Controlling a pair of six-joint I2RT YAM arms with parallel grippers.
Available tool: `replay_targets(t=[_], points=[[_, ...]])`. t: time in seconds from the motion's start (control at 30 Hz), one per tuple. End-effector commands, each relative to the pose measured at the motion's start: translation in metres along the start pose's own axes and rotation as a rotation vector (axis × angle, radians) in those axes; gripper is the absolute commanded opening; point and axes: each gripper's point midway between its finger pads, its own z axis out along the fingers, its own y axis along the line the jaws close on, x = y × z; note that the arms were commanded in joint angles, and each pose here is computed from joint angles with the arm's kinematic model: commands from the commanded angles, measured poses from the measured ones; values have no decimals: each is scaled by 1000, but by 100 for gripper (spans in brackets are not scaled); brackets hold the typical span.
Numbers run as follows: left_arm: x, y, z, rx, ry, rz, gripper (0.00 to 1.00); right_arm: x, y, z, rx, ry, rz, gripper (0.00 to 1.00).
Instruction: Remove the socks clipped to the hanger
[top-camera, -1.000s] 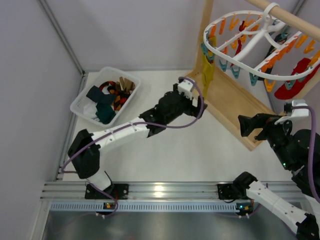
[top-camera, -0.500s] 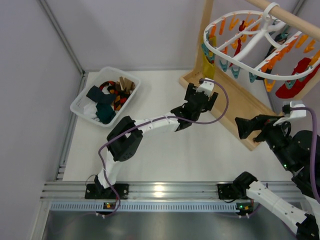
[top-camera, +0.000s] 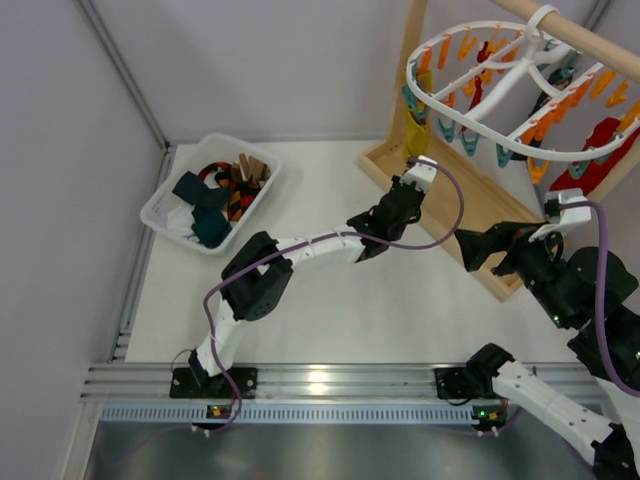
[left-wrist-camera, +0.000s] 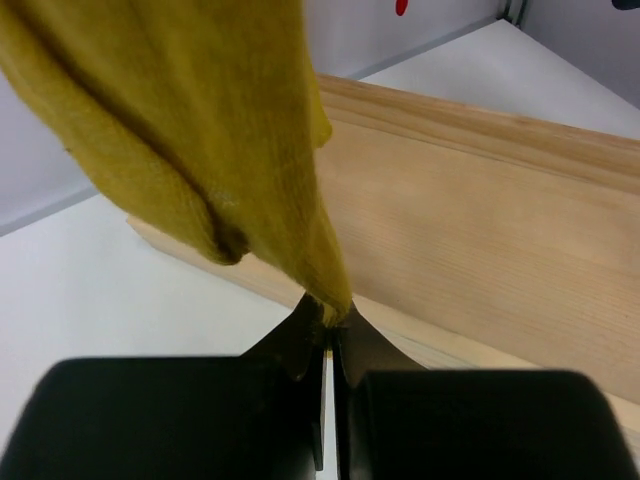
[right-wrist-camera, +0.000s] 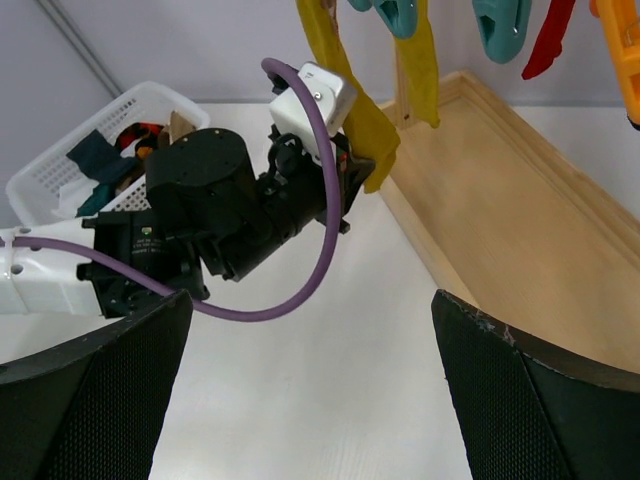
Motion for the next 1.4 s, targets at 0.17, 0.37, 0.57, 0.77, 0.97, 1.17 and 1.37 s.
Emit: replay_targets(t=[0.17, 0.37, 0.57, 0.77, 0.97, 1.17, 1.37], points=[[-40, -39, -44, -29, -90, -41, 0, -66, 35, 7, -115, -111, 31, 99], [-52, -81, -80, 29, -109, -21, 0, -90, 51, 28, -128, -71, -27, 99], [-51, -108, -110, 48, -107, -34, 0, -99, 66, 54, -158, -37, -117, 96], [-41, -93, -131, 42, -77, -119, 0, -89, 55, 88, -41, 23, -158, 88], [-44, -81, -144, 50, -75, -156, 0, -86, 48, 117, 31, 59, -225, 79], [-36, -71, -152, 46, -59, -169, 0, -81, 43, 127, 37, 81, -231, 77], [-27, -67, -160, 62, -41, -191, 0, -79, 33, 123, 0, 70, -190, 77]])
